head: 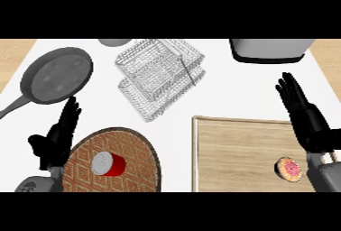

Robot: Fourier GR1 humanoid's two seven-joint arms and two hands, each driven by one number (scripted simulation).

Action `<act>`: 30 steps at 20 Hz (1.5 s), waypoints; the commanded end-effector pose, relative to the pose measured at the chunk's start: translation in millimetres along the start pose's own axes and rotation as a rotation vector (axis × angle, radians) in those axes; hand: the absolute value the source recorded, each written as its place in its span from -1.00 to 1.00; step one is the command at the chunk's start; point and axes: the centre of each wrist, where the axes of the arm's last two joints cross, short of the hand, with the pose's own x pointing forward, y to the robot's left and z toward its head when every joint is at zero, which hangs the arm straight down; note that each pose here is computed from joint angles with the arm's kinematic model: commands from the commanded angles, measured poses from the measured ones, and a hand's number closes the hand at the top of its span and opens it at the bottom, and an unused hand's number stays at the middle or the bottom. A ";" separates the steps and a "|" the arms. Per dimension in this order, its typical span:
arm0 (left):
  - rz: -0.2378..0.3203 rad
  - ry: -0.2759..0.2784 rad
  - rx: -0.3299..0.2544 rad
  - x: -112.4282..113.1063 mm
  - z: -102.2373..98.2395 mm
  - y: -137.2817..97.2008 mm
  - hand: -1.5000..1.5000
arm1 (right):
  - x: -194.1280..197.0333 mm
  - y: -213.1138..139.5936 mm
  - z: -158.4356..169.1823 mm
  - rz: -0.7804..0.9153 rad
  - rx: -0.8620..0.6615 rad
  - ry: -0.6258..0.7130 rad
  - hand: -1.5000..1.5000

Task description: Pick the cupcake from the tray and place it in the tiered basket

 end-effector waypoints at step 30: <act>0.123 0.116 -0.275 51.4 0.5 -50.0 0.00 | 66.0 -143.2 173.8 0.798 0.154 -0.171 -1.00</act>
